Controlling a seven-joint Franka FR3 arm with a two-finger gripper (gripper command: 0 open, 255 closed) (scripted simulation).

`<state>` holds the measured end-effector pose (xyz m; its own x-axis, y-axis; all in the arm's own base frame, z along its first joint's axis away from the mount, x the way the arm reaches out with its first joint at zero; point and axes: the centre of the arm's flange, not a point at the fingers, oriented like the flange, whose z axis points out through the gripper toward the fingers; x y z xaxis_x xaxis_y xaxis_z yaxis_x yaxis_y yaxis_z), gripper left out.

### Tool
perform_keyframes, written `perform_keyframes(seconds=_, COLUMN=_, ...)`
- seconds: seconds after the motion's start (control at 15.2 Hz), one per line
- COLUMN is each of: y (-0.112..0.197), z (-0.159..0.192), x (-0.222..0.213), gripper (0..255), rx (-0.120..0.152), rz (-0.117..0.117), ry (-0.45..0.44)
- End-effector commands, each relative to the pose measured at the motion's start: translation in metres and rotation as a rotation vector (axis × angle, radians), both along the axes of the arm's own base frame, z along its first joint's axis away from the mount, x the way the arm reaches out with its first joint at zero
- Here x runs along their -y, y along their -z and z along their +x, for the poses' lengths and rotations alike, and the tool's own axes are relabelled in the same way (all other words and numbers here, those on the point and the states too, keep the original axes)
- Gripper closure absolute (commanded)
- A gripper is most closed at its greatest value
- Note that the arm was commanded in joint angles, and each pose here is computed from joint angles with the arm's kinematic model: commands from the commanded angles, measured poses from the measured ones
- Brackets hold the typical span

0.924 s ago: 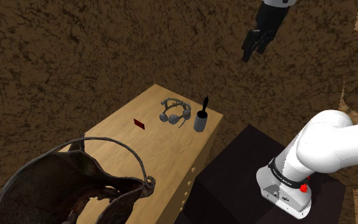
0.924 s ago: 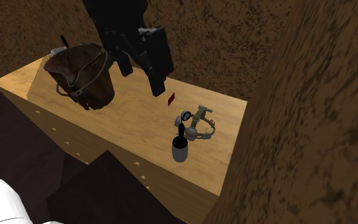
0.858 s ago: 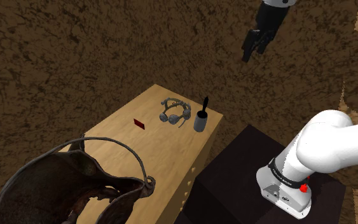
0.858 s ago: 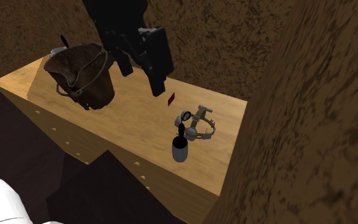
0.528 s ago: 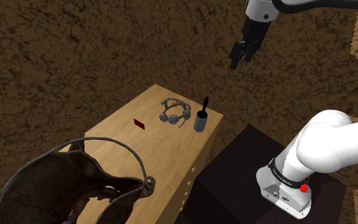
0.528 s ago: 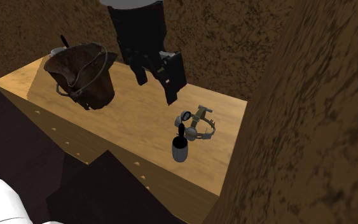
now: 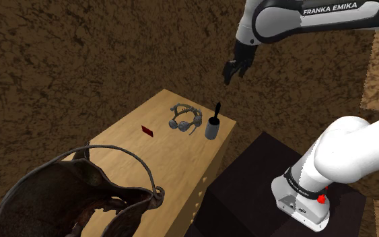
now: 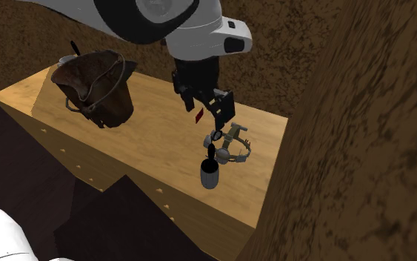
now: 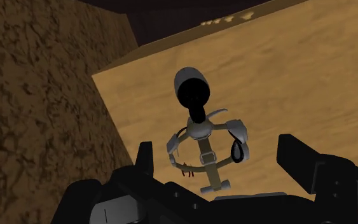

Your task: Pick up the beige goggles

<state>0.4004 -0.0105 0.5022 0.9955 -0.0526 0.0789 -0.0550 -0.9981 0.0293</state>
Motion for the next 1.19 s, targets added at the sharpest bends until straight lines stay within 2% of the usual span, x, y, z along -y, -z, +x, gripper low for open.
perform_keyframes(seconds=0.0, y=0.022, z=0.018, x=-0.002, gripper=0, rx=0.008, rz=0.008, ry=-0.003)
perform_keyframes(seconds=1.12, y=0.192, z=0.157, x=-0.016, gripper=0, rx=0.05, rz=0.072, ry=-0.028)
